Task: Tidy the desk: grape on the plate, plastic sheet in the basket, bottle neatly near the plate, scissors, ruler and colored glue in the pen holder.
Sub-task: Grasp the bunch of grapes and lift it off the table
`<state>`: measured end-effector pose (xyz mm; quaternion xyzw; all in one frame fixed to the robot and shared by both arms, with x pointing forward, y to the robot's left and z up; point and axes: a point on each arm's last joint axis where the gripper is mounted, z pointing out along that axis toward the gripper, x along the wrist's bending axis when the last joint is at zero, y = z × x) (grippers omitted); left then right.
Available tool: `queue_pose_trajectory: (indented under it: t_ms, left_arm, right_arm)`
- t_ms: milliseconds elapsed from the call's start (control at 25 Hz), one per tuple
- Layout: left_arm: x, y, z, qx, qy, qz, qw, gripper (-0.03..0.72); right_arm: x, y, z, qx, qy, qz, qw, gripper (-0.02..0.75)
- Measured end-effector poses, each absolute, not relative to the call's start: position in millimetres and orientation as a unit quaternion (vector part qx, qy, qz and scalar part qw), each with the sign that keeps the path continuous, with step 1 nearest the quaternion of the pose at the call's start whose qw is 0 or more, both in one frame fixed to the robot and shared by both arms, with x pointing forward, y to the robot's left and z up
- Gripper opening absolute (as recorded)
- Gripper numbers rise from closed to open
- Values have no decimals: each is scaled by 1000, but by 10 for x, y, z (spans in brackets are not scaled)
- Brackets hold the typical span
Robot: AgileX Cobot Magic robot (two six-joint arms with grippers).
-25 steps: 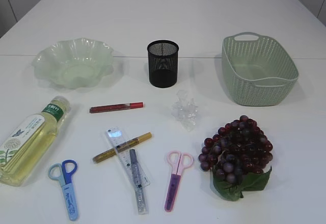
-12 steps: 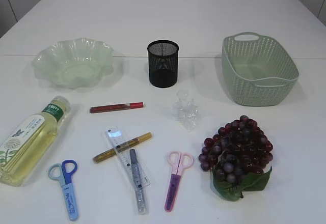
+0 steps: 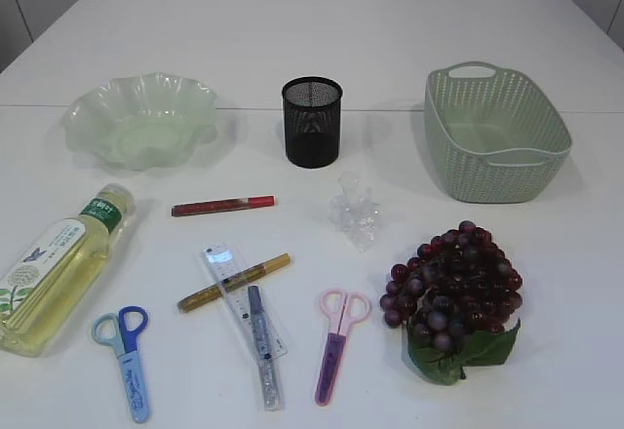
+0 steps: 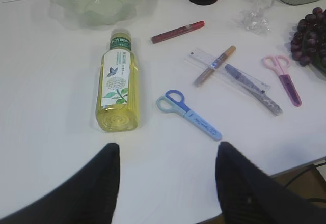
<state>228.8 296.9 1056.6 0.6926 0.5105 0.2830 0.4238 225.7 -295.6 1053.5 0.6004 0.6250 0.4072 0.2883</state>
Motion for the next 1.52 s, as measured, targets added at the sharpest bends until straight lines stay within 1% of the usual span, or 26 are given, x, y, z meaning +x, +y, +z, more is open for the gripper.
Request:
queue_pose_trajectory:
  t_ms: [160,360,480,760,1040,1280,1520]
  left_arm:
    - [2288,2969,10566,693,510,283,424,435]
    - [2288,2971,10566,693,511,284,423,435]
    - [2288,2971,10566,693,511,284,423,435]
    - [2288,2971,10566,693,511,284,423,435]
    - [2288,2971,10566,693,511,284,423,435]
    - [2288,2971,10566,693,511,284,423,435]
    - [2286,2964,10567,687,517,276,428,435]
  right_arm:
    - [2436,-2878,10729,617,637,397,235,533]
    - [2830,-2795,11026,643,658,350,176,517]
    - [3083,-2748,11080,657,667,322,143,516]
    - [3473,-2649,10946,676,675,285,79,513]
    - [3880,-2552,10717,699,675,237,9,512]
    - [4242,-2496,10620,706,676,211,-12,512]
    - [4638,-2291,10480,677,716,174,3,512]
